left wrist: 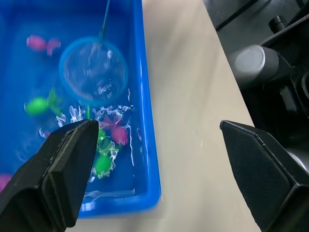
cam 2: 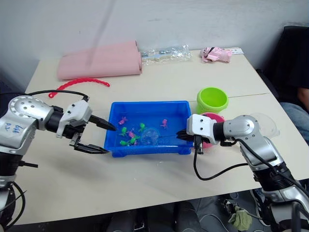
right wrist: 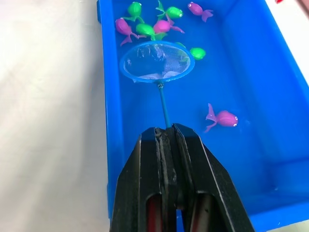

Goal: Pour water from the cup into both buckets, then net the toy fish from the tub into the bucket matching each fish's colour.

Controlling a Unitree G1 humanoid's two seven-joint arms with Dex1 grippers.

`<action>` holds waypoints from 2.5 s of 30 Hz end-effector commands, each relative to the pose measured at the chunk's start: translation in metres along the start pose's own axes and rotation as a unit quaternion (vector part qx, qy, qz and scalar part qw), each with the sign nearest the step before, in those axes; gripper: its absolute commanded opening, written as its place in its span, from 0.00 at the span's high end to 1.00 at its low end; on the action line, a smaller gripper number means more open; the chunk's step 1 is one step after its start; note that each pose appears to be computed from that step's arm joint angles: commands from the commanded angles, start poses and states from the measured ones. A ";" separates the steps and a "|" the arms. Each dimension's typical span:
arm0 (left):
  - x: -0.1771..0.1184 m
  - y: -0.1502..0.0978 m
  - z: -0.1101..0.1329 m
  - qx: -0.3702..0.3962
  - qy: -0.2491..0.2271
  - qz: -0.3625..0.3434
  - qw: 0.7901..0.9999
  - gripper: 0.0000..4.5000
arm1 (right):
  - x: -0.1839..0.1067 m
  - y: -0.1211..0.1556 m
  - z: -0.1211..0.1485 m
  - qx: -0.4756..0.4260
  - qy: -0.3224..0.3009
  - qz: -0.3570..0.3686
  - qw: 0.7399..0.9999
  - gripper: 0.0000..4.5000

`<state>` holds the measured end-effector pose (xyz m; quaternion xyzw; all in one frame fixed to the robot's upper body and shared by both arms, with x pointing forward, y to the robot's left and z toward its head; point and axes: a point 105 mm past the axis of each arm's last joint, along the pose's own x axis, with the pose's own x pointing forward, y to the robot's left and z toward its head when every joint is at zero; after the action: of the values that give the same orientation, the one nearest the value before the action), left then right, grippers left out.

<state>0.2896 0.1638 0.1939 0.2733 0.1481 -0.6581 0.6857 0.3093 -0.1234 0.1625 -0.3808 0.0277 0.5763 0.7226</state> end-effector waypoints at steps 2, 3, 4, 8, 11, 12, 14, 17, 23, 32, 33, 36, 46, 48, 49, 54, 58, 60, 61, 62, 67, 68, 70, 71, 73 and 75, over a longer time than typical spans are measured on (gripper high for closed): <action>-0.034 -0.003 -0.021 -0.027 0.053 0.021 0.998 0.02 | 0.005 -0.002 0.015 -0.058 -0.003 -0.018 0.998 1.00; -0.035 -0.004 -0.022 -0.028 0.055 0.019 0.998 0.02 | 0.007 -0.001 0.016 -0.078 0.000 -0.019 0.997 1.00; -0.035 -0.004 -0.022 -0.027 0.056 0.020 0.998 0.02 | 0.009 -0.002 0.017 -0.092 -0.002 -0.023 0.995 1.00; -0.036 -0.002 -0.025 -0.029 0.060 0.026 0.997 0.02 | 0.016 -0.012 0.026 -0.140 -0.014 -0.053 0.989 1.00; -0.037 -0.001 -0.025 -0.031 0.060 0.033 0.997 0.02 | 0.022 -0.014 0.027 -0.161 -0.014 -0.058 0.985 1.00; -0.037 -0.001 -0.025 -0.031 0.061 0.033 0.997 0.02 | 0.025 -0.015 0.027 -0.179 -0.009 -0.058 0.982 1.00; -0.038 0.000 -0.025 -0.031 0.062 0.035 0.997 0.02 | 0.030 -0.016 0.026 -0.213 -0.002 -0.055 0.976 1.00; -0.040 0.002 -0.024 -0.031 0.062 0.039 0.997 0.02 | 0.036 -0.016 0.025 -0.239 -0.003 -0.053 0.970 1.00; -0.043 0.003 -0.023 -0.031 0.063 0.045 0.996 0.02 | 0.047 -0.012 0.027 -0.267 -0.016 -0.048 0.962 1.00; -0.049 0.004 -0.025 -0.035 0.068 0.052 0.996 0.02 | 0.046 -0.001 0.033 -0.233 -0.037 -0.028 0.971 1.00; -0.049 0.004 -0.025 -0.035 0.068 0.053 0.996 0.02 | 0.044 -0.001 0.033 -0.229 -0.035 -0.025 0.972 1.00; -0.049 0.005 -0.024 -0.034 0.068 0.053 0.996 0.02 | 0.038 0.001 0.030 -0.217 -0.030 -0.016 0.976 1.00; -0.045 0.007 -0.022 -0.028 0.063 0.048 0.996 0.02 | 0.020 0.003 0.021 0.053 -0.047 -0.004 0.997 1.00; -0.045 0.008 -0.022 -0.027 0.063 0.048 0.997 0.02 | 0.018 0.005 0.021 0.110 -0.051 0.004 0.993 1.00; -0.045 0.009 -0.022 -0.027 0.062 0.048 0.997 0.02 | 0.017 0.006 0.021 0.136 -0.052 0.004 0.989 1.00; -0.044 0.010 -0.022 -0.025 0.061 0.047 0.997 0.02 | 0.013 0.006 0.024 0.195 -0.051 0.000 0.979 1.00; -0.045 0.010 -0.027 -0.023 0.072 0.046 0.996 0.02 | 0.014 -0.001 0.018 0.134 -0.024 -0.031 0.990 1.00; -0.046 0.009 -0.031 -0.022 0.083 0.045 0.995 0.02 | 0.016 -0.004 0.019 0.072 -0.016 -0.042 0.996 1.00; -0.047 0.008 -0.032 -0.023 0.087 0.044 0.995 0.02 | 0.017 -0.005 0.020 0.047 -0.018 -0.045 0.998 1.00; -0.047 0.007 -0.033 -0.024 0.089 0.042 0.995 0.02 | 0.018 -0.005 0.021 0.031 -0.020 -0.047 0.998 1.00; -0.048 0.001 -0.038 -0.023 0.101 0.033 0.994 0.02 | 0.027 -0.011 0.017 -0.109 0.005 -0.062 0.992 1.00; -0.048 0.001 -0.037 -0.022 0.100 0.033 0.994 0.02 | 0.029 -0.012 0.015 -0.130 0.009 -0.062 0.990 1.00; -0.047 0.001 -0.035 -0.022 0.096 0.034 0.995 0.02 | 0.032 -0.012 0.014 -0.166 0.011 -0.059 0.984 1.00; -0.047 0.001 -0.035 -0.022 0.095 0.035 0.995 0.02 | 0.033 -0.012 0.014 -0.179 0.010 -0.058 0.982 1.00; -0.048 0.000 -0.034 -0.022 0.094 0.035 0.995 0.02 | 0.036 -0.011 0.014 -0.199 0.008 -0.052 0.979 1.00; -0.048 0.000 -0.034 -0.023 0.093 0.037 0.995 0.02 | 0.041 -0.008 0.016 -0.196 -0.002 -0.042 0.980 1.00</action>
<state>0.2948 0.2206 0.1834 0.3154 0.2256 -0.5991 0.7005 0.3262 -0.0894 0.1501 -0.5106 -0.0772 0.5356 0.6682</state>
